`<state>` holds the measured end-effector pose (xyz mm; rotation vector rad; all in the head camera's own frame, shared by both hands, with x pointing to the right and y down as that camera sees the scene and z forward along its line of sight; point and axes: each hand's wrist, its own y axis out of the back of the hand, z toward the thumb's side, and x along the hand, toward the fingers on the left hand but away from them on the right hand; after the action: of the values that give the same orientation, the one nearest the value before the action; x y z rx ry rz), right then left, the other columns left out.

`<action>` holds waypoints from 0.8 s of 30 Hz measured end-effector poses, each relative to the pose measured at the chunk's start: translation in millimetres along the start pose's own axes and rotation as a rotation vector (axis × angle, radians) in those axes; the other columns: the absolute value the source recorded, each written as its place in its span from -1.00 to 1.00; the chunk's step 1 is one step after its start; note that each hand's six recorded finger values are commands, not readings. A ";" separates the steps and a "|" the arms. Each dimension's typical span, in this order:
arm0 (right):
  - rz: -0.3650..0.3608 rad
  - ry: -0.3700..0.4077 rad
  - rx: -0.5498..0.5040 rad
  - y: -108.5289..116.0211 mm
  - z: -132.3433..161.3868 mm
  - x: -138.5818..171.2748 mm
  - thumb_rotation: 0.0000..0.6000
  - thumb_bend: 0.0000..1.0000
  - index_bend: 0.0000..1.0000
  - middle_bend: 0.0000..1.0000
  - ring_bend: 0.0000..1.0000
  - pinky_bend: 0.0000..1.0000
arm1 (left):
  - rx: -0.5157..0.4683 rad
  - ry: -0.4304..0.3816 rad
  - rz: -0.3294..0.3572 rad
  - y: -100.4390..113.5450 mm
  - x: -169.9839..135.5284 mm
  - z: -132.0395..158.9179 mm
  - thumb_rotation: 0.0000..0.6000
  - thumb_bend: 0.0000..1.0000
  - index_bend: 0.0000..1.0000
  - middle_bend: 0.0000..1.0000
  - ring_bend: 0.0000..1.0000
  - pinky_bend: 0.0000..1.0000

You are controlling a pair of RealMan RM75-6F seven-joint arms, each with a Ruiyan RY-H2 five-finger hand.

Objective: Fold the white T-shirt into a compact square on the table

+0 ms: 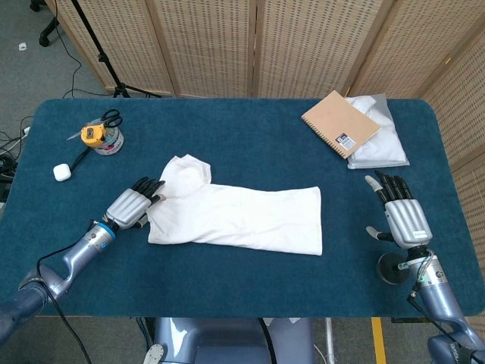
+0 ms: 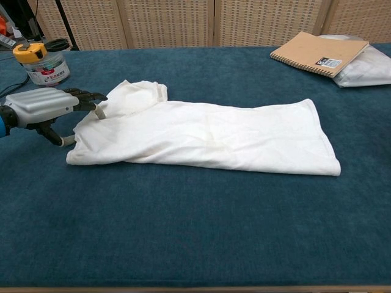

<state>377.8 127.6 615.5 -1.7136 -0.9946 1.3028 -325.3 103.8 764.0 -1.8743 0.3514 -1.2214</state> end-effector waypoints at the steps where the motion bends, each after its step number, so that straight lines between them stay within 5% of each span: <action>1: 0.000 -0.001 -0.001 0.0 -0.1 0.0 1.00 -0.89 -1.00 -1.00 -1.00 -1.00 | -0.004 0.003 0.004 -0.6 0.5 0.0 1.00 -0.13 -0.19 -1.00 -1.00 -1.00; 10: 0.003 0.000 -0.002 -1.0 0.0 -0.5 1.00 -0.89 -1.00 -1.00 -1.00 -1.00 | -0.048 0.027 0.093 1.0 6.1 2.6 1.00 -0.07 0.21 -1.00 -1.00 -1.00; 24: 0.004 0.002 -0.006 -0.9 0.6 -0.3 1.00 -0.79 -1.00 -1.00 -1.00 -1.00 | -0.098 0.027 0.183 6.7 12.2 10.0 1.00 0.04 0.39 -1.00 -1.00 -1.00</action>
<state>377.0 127.8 616.3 -1.7217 -0.9950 1.3021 -309.5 97.2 764.6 -1.8643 0.5931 -1.1241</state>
